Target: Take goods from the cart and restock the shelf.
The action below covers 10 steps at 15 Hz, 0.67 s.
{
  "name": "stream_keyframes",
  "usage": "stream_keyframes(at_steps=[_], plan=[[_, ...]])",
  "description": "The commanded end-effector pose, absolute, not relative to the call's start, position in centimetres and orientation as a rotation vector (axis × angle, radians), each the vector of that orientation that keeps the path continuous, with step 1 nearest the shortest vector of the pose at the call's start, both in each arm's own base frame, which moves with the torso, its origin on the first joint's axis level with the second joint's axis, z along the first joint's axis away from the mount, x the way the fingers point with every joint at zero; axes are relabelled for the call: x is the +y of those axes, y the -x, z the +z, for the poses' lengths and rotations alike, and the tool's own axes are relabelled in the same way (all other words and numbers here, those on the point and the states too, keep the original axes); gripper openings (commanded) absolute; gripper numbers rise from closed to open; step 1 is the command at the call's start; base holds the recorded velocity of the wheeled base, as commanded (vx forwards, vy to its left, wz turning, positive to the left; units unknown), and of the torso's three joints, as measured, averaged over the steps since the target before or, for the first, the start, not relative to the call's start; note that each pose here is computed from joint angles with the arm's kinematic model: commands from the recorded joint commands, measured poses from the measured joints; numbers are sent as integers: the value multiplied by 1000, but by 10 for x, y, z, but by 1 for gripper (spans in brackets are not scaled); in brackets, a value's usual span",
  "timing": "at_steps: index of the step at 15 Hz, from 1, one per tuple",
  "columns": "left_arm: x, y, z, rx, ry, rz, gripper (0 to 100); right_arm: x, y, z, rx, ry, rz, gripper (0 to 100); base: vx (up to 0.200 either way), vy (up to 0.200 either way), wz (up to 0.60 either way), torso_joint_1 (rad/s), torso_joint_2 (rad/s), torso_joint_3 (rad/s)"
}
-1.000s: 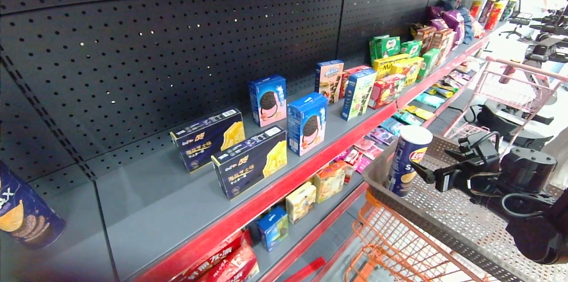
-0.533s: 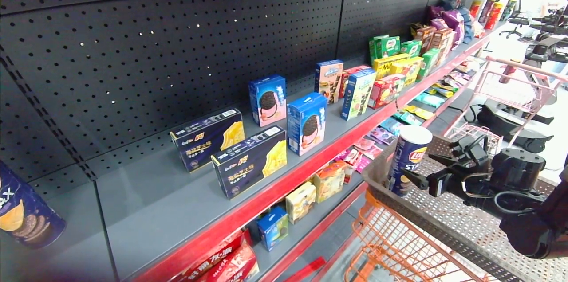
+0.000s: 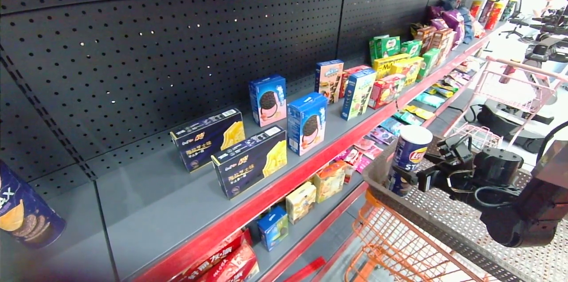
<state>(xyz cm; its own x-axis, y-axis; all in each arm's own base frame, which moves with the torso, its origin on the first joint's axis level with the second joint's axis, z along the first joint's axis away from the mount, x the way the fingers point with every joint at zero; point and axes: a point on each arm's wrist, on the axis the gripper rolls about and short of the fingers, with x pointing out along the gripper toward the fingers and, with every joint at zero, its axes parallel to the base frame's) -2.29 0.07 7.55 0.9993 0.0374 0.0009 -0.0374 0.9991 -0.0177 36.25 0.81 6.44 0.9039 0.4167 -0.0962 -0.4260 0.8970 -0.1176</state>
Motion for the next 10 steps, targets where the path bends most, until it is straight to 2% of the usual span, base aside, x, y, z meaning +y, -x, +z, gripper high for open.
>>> stream_keyframes(at_steps=[1,10], plan=[[1,23,75,0,18,38,100,12,-371,59,68,136,449,100,0,0,0,0,0,0],[1,23,75,0,18,38,100,11,-379,57,57,139,449,100,0,0,0,0,0,0]])
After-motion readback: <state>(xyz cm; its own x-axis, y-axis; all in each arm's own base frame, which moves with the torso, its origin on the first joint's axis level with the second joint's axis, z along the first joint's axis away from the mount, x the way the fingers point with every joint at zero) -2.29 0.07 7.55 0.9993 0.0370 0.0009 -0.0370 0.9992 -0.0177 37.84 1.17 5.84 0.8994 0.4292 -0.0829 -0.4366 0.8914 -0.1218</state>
